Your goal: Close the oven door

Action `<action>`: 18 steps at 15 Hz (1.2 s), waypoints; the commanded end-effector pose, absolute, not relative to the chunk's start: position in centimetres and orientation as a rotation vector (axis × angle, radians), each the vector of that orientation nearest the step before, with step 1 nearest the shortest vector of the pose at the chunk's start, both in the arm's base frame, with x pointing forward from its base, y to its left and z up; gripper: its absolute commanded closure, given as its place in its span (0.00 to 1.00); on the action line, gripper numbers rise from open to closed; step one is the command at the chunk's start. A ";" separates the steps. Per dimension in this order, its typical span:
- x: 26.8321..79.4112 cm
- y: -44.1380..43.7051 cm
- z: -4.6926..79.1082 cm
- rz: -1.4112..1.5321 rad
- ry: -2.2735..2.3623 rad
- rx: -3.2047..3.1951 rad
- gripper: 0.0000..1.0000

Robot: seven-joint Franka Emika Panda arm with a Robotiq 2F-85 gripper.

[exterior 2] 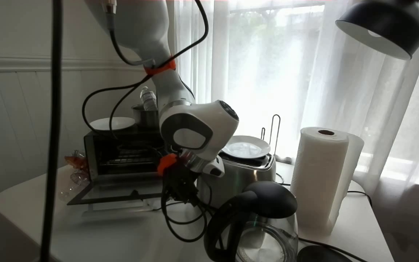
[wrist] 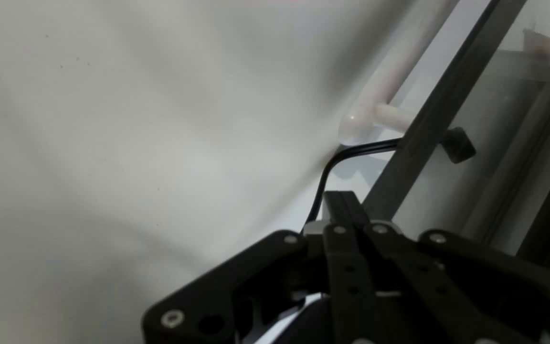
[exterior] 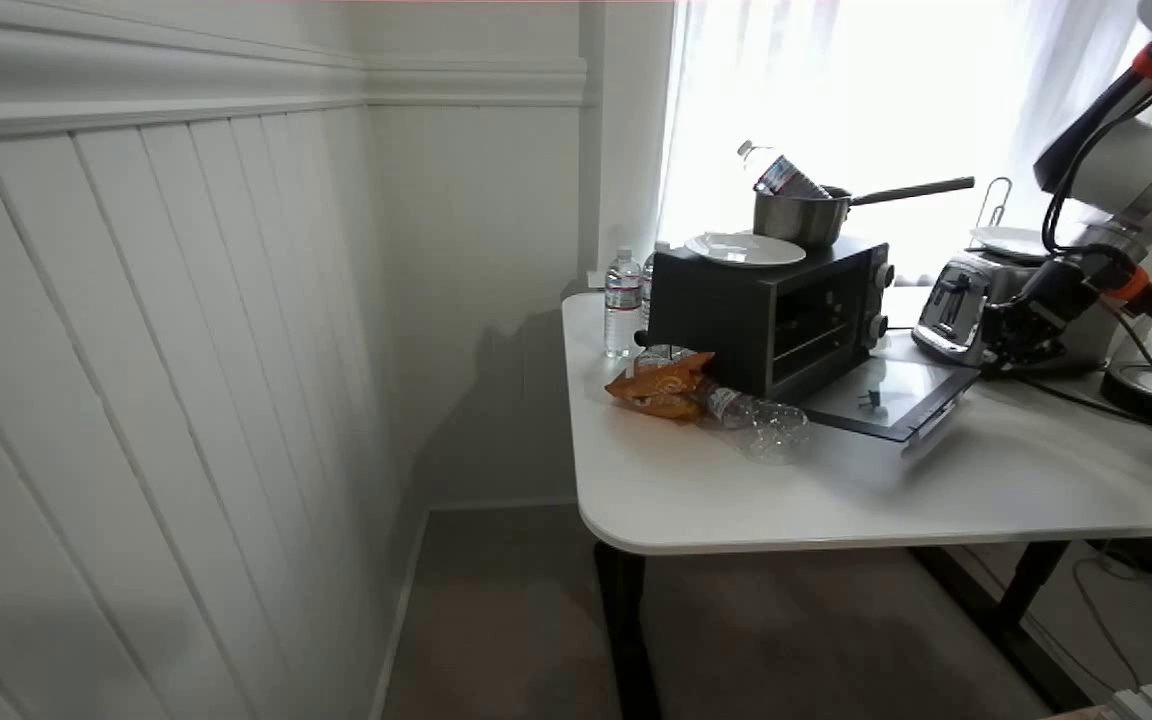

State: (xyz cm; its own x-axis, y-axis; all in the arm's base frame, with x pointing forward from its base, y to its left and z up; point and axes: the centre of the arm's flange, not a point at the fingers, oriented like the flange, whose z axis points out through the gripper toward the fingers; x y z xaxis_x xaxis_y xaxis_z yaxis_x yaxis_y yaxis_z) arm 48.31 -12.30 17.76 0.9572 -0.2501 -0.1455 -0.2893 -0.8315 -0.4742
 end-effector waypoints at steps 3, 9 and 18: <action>48.7 -13.0 19.4 0.063 0.375 -2.466 0.98; 49.1 -13.0 22.7 -0.014 0.334 -2.323 0.98; 51.3 -11.6 23.9 -0.118 0.284 -2.206 0.99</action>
